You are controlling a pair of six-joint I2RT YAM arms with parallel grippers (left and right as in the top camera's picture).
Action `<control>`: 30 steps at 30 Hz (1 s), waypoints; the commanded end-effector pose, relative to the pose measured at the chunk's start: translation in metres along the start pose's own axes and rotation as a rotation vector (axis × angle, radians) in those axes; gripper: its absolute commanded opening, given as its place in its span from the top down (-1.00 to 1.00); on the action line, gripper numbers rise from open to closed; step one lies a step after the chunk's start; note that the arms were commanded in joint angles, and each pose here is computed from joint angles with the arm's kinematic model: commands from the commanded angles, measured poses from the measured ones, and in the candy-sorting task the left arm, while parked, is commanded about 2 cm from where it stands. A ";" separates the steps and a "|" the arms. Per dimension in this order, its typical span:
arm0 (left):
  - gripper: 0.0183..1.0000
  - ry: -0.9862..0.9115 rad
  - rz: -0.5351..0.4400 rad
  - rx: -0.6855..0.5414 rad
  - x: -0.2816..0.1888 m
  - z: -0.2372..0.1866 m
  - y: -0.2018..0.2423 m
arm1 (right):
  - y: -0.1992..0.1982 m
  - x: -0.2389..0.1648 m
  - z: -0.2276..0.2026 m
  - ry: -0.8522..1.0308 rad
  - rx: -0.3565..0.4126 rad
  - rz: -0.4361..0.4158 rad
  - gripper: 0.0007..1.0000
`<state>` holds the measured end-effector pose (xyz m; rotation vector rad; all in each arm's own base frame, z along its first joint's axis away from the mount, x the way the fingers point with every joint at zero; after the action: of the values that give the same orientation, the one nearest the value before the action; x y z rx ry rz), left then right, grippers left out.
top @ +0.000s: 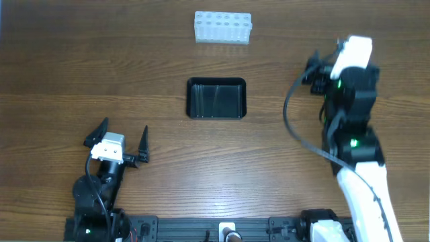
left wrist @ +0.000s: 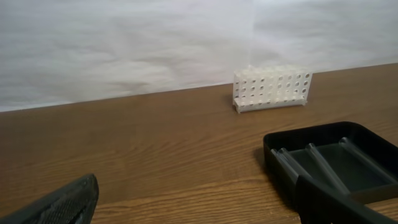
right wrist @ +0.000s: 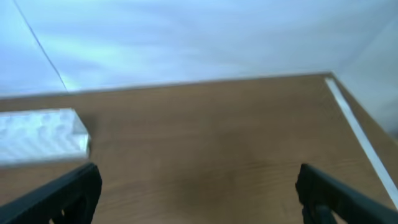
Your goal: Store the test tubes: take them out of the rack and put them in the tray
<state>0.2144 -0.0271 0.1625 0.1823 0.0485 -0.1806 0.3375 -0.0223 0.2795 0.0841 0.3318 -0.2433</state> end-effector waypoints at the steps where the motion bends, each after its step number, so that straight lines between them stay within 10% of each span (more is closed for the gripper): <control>1: -1.00 -0.005 -0.013 0.015 0.000 0.000 -0.002 | -0.011 -0.014 -0.049 -0.014 -0.014 -0.006 -0.99; 30: -1.00 -0.004 -0.013 0.015 0.000 -0.001 -0.002 | -0.019 -0.068 -0.164 -0.189 0.018 0.183 -0.99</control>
<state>0.2143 -0.0271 0.1625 0.1823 0.0485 -0.1806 0.2207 -0.0099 0.1385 0.1229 0.1790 -0.1076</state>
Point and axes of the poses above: each gripper's point midway between its finger pads, its own x axis out along the fingers, its own y axis along the line the jaws close on, z = x × y, the point moved 3 cm from there along -x, back along the fingers, and after that the axes turned 7 degrees about x, right-handed, at the moved point
